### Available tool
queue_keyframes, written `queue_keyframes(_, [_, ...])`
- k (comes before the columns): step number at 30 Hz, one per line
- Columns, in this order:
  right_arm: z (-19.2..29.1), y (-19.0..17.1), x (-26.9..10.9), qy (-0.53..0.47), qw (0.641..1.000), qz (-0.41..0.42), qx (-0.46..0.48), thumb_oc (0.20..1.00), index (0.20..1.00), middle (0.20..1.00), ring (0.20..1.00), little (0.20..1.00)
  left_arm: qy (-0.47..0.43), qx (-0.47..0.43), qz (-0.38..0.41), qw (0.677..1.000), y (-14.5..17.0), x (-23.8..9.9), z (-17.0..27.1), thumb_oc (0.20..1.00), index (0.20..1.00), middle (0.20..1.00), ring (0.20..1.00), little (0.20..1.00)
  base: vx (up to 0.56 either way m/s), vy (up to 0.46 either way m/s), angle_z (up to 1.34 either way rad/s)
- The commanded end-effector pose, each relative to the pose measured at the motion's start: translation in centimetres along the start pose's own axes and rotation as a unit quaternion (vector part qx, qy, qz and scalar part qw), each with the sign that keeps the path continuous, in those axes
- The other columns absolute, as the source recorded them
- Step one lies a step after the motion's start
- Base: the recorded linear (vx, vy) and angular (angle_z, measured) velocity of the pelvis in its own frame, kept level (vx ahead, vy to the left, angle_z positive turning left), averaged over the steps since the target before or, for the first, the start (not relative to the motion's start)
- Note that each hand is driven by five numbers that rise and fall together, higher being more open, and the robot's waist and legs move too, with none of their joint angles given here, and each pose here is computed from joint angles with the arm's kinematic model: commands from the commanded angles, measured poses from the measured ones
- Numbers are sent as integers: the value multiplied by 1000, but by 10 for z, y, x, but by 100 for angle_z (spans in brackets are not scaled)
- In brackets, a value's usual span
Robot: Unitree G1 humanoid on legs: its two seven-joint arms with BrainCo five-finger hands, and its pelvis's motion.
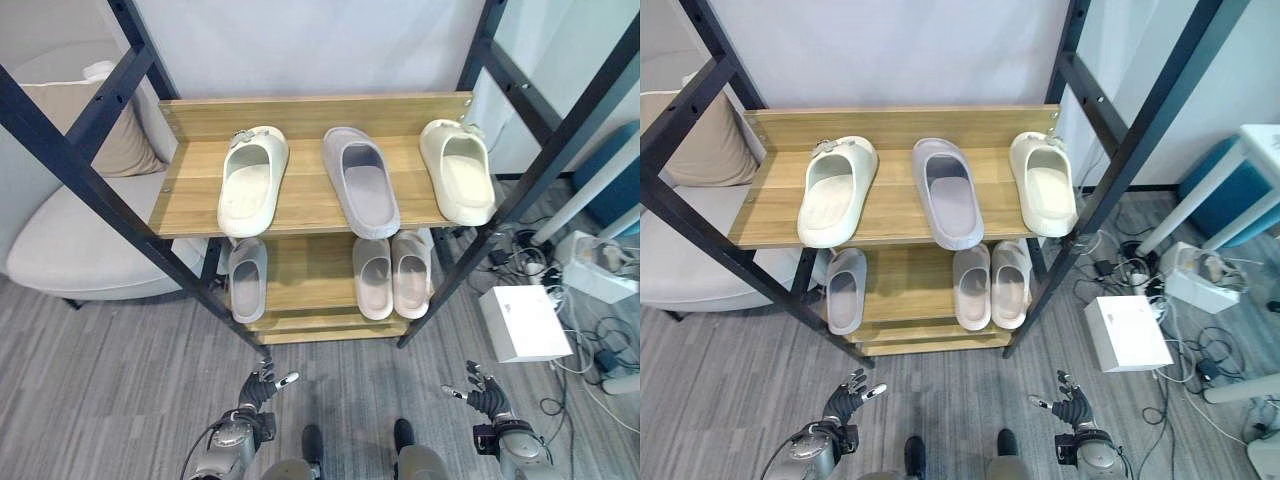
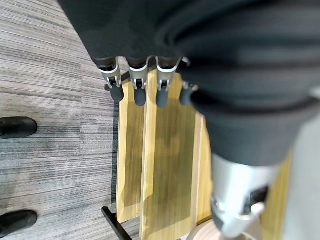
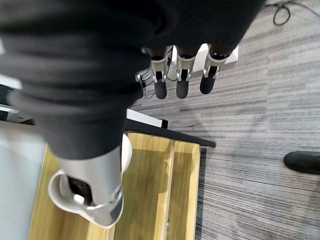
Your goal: Arrange the slippers neatly on the shoe rack.
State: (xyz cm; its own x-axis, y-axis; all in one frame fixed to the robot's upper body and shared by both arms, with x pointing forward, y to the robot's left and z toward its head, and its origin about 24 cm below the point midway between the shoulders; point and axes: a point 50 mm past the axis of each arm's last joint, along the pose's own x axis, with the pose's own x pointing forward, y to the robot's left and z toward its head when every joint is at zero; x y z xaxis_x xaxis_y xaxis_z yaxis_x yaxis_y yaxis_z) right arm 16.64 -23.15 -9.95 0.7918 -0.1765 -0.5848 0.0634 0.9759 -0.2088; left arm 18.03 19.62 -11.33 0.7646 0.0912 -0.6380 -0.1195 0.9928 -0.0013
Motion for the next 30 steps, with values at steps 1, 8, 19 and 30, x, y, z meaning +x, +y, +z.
queue_keyframes(1, [11, -11, 0, -33, 999, -8, 8, 1000, 1000, 1000, 1000, 1000, -33, -11, -5, 999, -3, 3, 14, 1000, 1000, 1000, 1000, 1000, 228, -71, -3])
queue_keyframes(8, [-9, -25, -11, -3, 1000, -20, 18, 1000, 1000, 1000, 1000, 1000, -30, -5, -36, 999, -17, 5, 14, 1000, 1000, 1000, 1000, 1000, 163, -135, 48])
queue_keyframes(19, [-3, -32, -9, -8, 999, -26, -29, 1000, 1000, 1000, 1000, 1000, -10, -3, -38, 999, -21, 0, 1, 1000, 1000, 1000, 1000, 1000, 154, 61, -2])
queue_keyframes(30, [11, -18, 0, -27, 997, 11, -73, 1000, 1000, 1000, 1000, 1000, -7, 26, -47, 999, -16, -2, -1, 1000, 1000, 1000, 1000, 1000, 91, 78, -8])
